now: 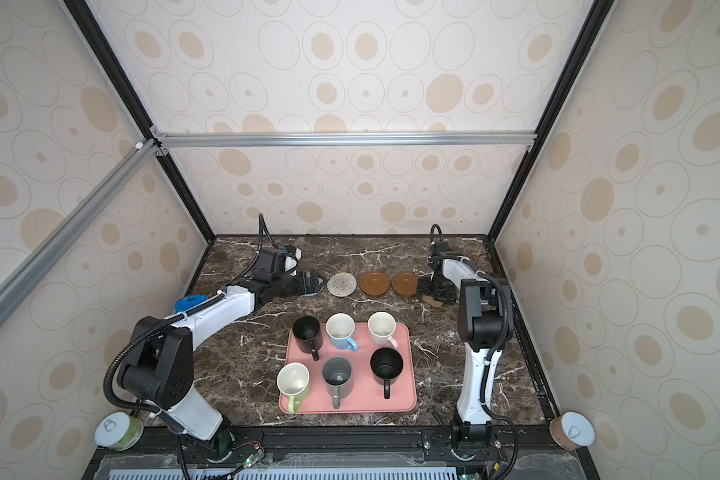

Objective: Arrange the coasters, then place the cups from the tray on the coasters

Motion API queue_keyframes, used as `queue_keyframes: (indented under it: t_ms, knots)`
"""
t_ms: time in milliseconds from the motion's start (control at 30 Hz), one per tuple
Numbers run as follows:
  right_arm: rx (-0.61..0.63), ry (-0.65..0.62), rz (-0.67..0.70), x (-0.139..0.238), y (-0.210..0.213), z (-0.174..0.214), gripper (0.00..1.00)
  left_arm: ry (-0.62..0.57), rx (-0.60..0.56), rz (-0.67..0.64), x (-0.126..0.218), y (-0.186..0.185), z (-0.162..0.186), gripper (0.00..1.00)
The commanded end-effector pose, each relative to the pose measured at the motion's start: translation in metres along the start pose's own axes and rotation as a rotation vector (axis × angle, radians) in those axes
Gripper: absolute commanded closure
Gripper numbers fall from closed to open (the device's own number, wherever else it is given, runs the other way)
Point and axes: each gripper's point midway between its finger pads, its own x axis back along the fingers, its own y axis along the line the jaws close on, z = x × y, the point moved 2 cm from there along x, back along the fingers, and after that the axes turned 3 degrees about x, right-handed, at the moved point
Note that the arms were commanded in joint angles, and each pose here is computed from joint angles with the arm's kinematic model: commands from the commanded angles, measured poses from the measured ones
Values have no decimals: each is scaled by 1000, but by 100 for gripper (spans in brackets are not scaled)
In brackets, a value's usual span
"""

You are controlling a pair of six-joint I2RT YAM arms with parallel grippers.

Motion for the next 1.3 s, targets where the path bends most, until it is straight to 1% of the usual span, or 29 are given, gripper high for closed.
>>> queue_keyframes:
  t_ms: [0,200,500,567,733,867,1067,1167,1267]
  knots:
    - [8,19,7,0,-2,-2,13,-35,-6,3,12,-3,-9,0]
    - [13,19,6,-1,0,-8,12,-40,-3,3,13,-3,-10,0]
    - [25,29,3,1,0,-8,4,-38,0,10,12,-3,-11,0]
    - [26,30,-3,5,1,-7,4,-41,-1,10,12,-4,-11,0]
    - [30,-3,-18,28,2,-7,3,-45,-2,13,14,-5,-13,0]
    - [21,-30,-100,47,14,-7,3,-51,4,15,15,-5,-14,0]
    - [-14,-119,-300,68,45,-23,3,-60,13,10,19,-2,-15,0]
    - [-37,-146,-384,68,58,-34,4,-60,17,5,21,1,-13,0]
    - [-50,-148,-447,64,71,-41,5,-53,17,-1,20,4,-11,0]
